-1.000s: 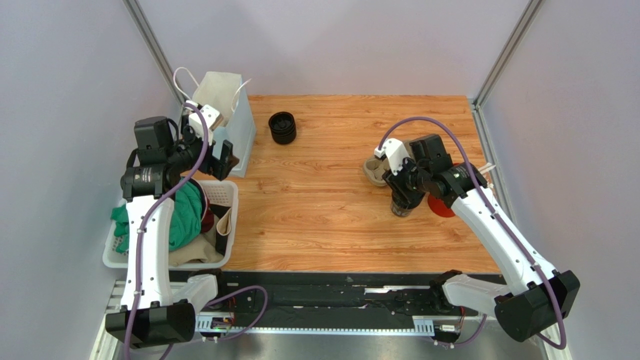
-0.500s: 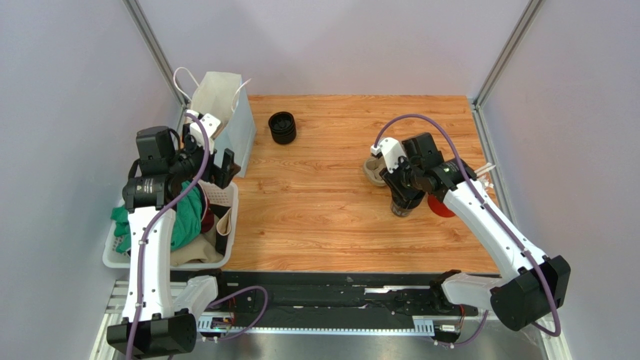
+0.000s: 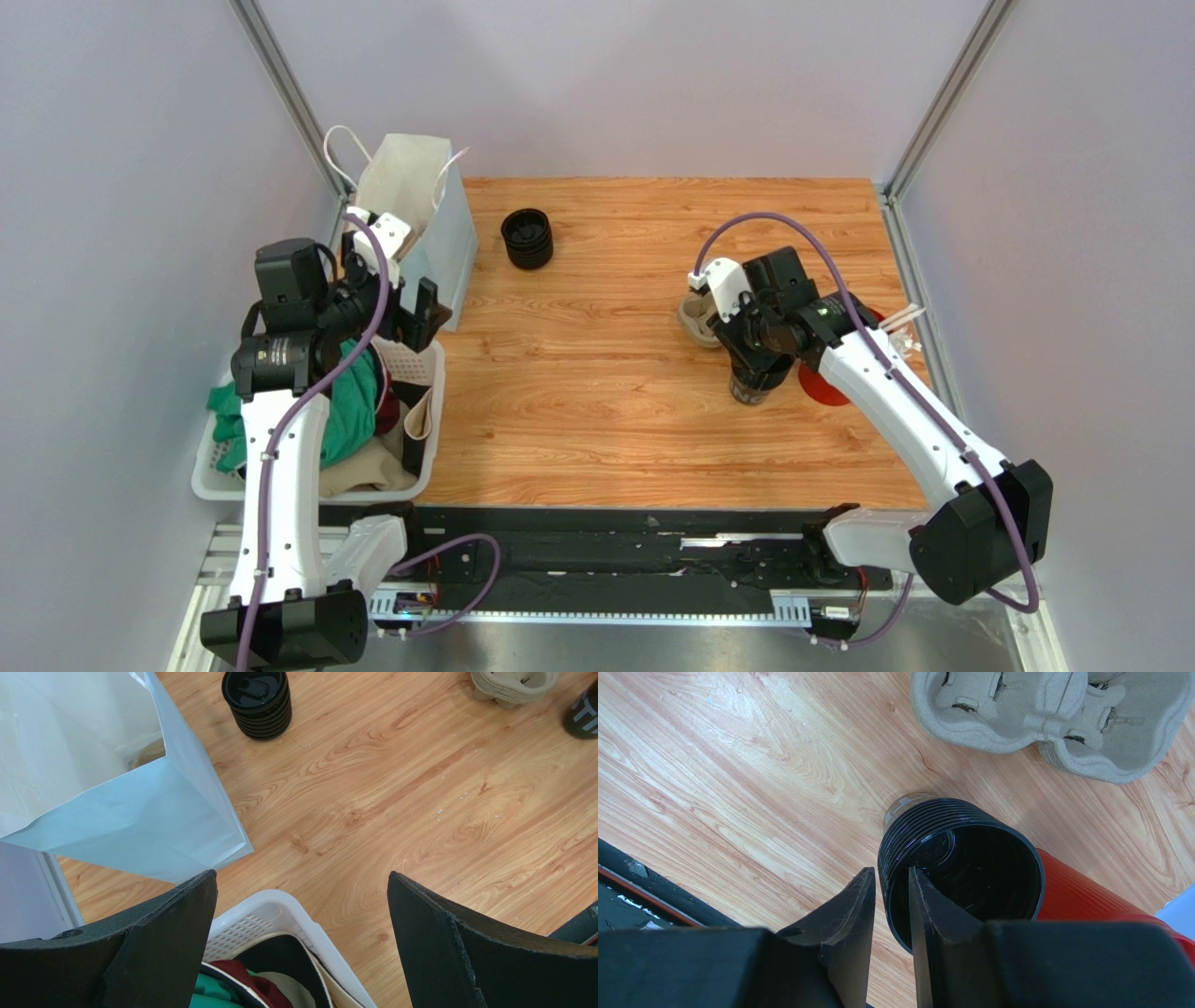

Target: Pack the takeout coffee

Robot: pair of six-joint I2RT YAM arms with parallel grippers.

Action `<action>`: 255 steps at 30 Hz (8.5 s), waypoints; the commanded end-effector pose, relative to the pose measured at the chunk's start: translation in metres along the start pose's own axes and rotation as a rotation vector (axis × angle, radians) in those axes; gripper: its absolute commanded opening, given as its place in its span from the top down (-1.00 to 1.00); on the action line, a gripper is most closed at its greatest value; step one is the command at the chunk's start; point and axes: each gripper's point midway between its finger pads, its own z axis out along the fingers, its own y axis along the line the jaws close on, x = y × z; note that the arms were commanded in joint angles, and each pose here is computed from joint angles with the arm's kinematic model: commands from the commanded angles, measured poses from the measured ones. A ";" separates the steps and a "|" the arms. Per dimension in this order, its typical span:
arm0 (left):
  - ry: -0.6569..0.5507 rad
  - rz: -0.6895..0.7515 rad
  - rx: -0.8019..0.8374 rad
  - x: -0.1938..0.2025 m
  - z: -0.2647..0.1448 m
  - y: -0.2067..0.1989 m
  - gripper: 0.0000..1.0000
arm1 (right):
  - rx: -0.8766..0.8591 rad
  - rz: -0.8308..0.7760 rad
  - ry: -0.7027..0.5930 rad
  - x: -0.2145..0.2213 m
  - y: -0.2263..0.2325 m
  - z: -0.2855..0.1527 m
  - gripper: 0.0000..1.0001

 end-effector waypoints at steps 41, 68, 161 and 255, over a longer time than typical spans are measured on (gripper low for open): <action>-0.032 -0.007 -0.001 -0.003 0.005 0.002 -0.98 | 0.023 0.053 -0.020 -0.004 -0.012 0.003 0.81; -0.023 -0.017 0.001 0.000 0.008 0.003 -0.98 | 0.089 0.088 -0.064 -0.008 -0.027 -0.004 0.78; -0.005 -0.032 0.012 0.005 0.015 0.006 -0.98 | 0.246 0.013 -0.157 -0.027 -0.041 -0.032 1.00; 0.010 -0.046 -0.028 0.007 0.017 0.016 -0.98 | 0.431 -0.480 -0.386 -0.174 0.043 -0.058 1.00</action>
